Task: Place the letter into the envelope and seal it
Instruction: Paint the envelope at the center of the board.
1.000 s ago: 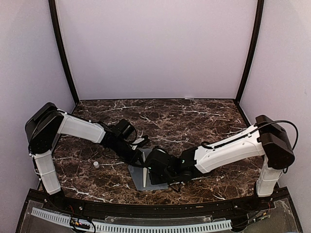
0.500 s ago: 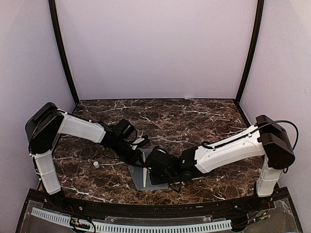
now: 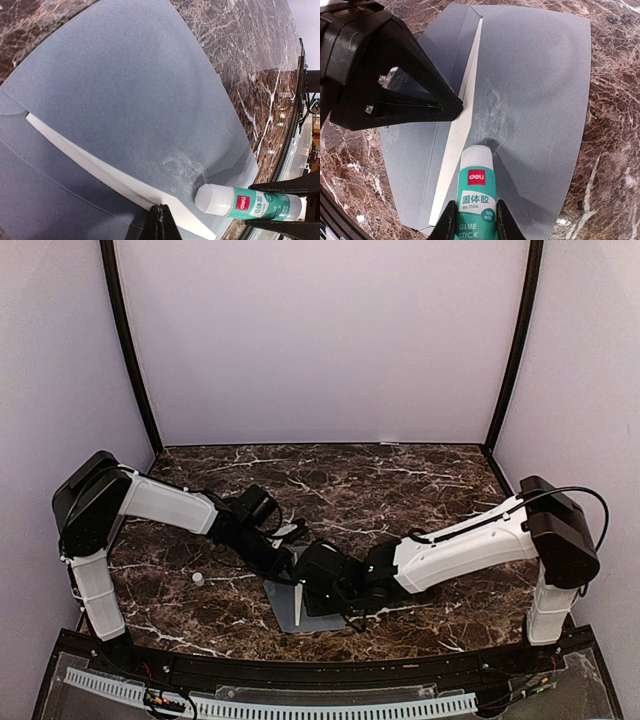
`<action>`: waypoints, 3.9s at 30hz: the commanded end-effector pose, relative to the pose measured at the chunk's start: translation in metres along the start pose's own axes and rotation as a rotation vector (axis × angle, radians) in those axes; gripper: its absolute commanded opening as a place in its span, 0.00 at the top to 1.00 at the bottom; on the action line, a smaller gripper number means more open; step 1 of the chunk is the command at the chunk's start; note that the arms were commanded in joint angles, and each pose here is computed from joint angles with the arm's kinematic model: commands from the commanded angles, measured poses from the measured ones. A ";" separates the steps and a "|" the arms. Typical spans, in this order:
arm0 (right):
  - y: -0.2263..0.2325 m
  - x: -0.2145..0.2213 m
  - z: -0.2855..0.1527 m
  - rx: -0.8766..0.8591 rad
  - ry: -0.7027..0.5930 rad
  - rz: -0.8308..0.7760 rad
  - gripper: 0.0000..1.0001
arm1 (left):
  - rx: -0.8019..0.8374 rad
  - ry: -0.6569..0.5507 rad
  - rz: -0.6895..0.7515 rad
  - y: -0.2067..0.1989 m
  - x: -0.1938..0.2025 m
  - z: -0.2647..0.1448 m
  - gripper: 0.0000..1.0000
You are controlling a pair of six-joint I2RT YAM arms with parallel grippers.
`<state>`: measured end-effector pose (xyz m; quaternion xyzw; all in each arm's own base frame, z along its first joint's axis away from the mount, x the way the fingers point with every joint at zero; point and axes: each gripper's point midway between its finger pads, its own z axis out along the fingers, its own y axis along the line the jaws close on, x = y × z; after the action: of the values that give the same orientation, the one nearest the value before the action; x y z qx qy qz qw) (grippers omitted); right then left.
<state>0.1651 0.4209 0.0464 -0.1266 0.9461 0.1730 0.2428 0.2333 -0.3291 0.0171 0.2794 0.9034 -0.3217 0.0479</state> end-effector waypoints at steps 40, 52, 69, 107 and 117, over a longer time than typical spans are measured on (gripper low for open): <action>-0.031 -0.024 0.032 0.076 0.036 -0.032 1.00 | -0.127 0.035 -0.006 0.021 0.012 -0.002 1.00; -0.043 -0.006 0.023 0.074 0.064 -0.026 1.00 | -0.199 -0.118 0.057 0.023 -0.018 -0.039 0.90; -0.043 0.009 0.013 0.079 0.092 -0.043 1.00 | -0.208 -0.063 0.001 0.043 -0.026 -0.004 0.92; -0.019 0.044 0.001 0.063 0.189 -0.120 1.00 | -0.265 0.002 -0.055 0.061 -0.011 0.007 0.95; -0.025 0.038 0.009 0.112 0.175 -0.106 1.00 | -0.256 0.004 -0.055 0.059 -0.011 0.007 0.95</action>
<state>0.1517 0.4141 0.0416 -0.1740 0.9517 0.1463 0.2064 0.2904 -0.3292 0.0196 0.2625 0.9196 -0.2617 0.1303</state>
